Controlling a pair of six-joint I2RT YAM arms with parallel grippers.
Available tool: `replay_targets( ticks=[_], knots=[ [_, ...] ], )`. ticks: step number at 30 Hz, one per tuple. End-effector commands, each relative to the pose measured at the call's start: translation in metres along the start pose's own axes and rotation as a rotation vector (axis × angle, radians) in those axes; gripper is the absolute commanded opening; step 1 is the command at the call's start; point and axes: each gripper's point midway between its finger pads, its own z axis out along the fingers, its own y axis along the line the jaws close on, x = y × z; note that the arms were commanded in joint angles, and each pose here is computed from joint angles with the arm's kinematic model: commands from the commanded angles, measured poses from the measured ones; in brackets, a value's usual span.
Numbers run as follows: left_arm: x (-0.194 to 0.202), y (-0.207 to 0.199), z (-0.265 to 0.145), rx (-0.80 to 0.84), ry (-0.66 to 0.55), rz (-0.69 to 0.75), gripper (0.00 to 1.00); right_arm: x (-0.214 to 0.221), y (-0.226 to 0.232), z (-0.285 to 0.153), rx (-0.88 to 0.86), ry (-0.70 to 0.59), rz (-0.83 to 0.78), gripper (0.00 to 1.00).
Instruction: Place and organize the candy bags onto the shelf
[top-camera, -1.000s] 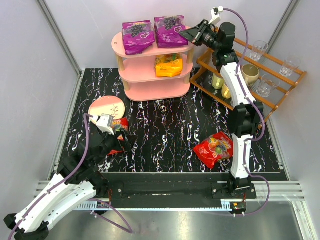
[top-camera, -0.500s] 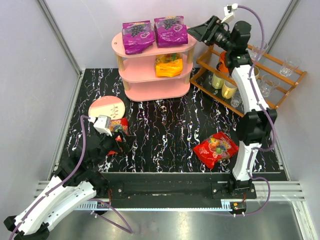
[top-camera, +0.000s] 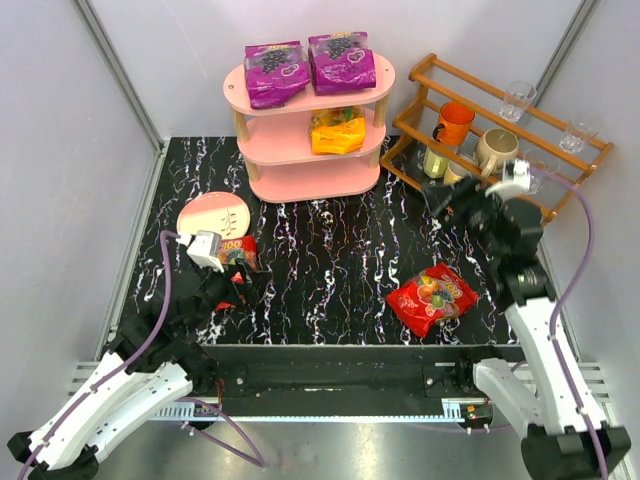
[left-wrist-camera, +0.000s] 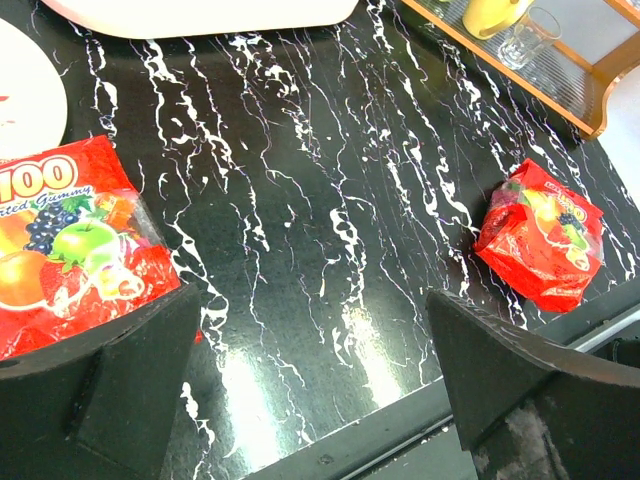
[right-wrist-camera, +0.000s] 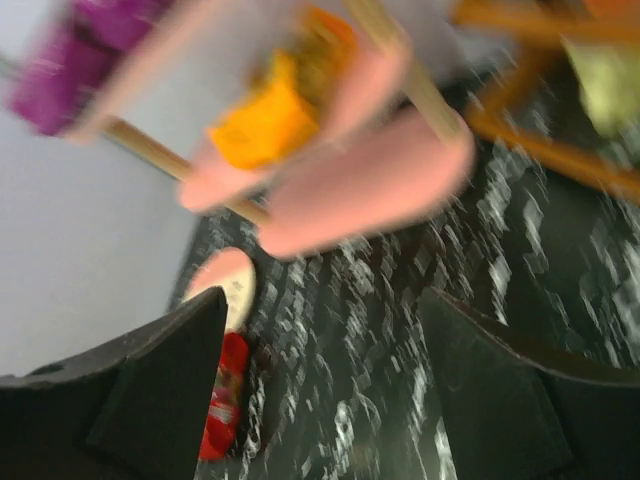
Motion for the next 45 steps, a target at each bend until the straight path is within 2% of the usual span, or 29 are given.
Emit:
replay_targets(
  ticks=[1, 2, 3, 4, 6, 10, 12, 17, 25, 29, 31, 32, 34, 38, 41, 45],
  knots=[
    [-0.022, -0.015, -0.003, 0.049, -0.048, -0.019, 0.99, 0.083, -0.100, -0.060, 0.462, 0.098, 0.189, 0.86],
    [-0.021, -0.015, -0.003, 0.051, -0.045, -0.019, 0.99, 0.101, -0.113, -0.073, 0.535, 0.114, 0.258, 0.89],
    [-0.021, -0.016, -0.001, 0.053, -0.042, -0.020, 0.99, 0.105, -0.113, -0.087, 0.550, 0.106, 0.279, 0.91],
    [-0.020, -0.016, 0.000, 0.053, -0.039, -0.022, 0.99, 0.124, -0.124, -0.105, 0.627, 0.159, 0.301, 0.93],
    [-0.021, -0.018, 0.002, 0.062, -0.045, -0.028, 0.99, 0.139, -0.139, -0.136, 0.740, 0.155, 0.327, 0.96],
    [-0.018, -0.022, 0.006, 0.078, -0.036, -0.041, 0.99, 0.136, -0.135, -0.156, 0.749, 0.118, 0.351, 1.00],
    [-0.017, -0.024, 0.008, 0.086, -0.031, -0.043, 0.99, 0.144, -0.134, -0.159, 0.770, 0.164, 0.367, 1.00],
    [-0.012, -0.026, 0.010, 0.100, -0.017, -0.055, 0.99, 0.183, -0.141, -0.161, 0.799, 0.257, 0.476, 1.00],
    [-0.006, -0.022, 0.011, 0.090, -0.014, -0.055, 0.99, 0.200, -0.149, -0.158, 0.838, 0.330, 0.468, 0.98],
    [-0.005, -0.021, 0.013, 0.088, -0.013, -0.054, 0.99, 0.181, -0.147, -0.132, 0.825, 0.323, 0.389, 0.98],
    [-0.005, -0.021, 0.013, 0.087, -0.015, -0.054, 0.99, 0.155, -0.135, -0.108, 0.777, 0.280, 0.345, 0.98],
    [-0.005, -0.021, 0.013, 0.090, -0.014, -0.054, 0.99, 0.154, -0.141, -0.098, 0.809, 0.297, 0.306, 0.98],
    [-0.005, -0.021, 0.012, 0.088, -0.014, -0.051, 0.99, 0.135, -0.123, -0.073, 0.751, 0.264, 0.264, 0.99],
    [-0.005, -0.019, 0.009, 0.084, -0.020, -0.050, 0.99, 0.121, -0.099, -0.048, 0.758, 0.196, 0.141, 0.99],
    [-0.002, -0.018, 0.009, 0.085, -0.018, -0.054, 0.99, 0.125, -0.085, -0.057, 0.781, 0.156, 0.122, 0.99],
    [0.004, -0.019, 0.009, 0.098, -0.006, -0.059, 0.99, 0.153, -0.103, -0.099, 0.891, 0.171, 0.176, 0.97]
  ],
)
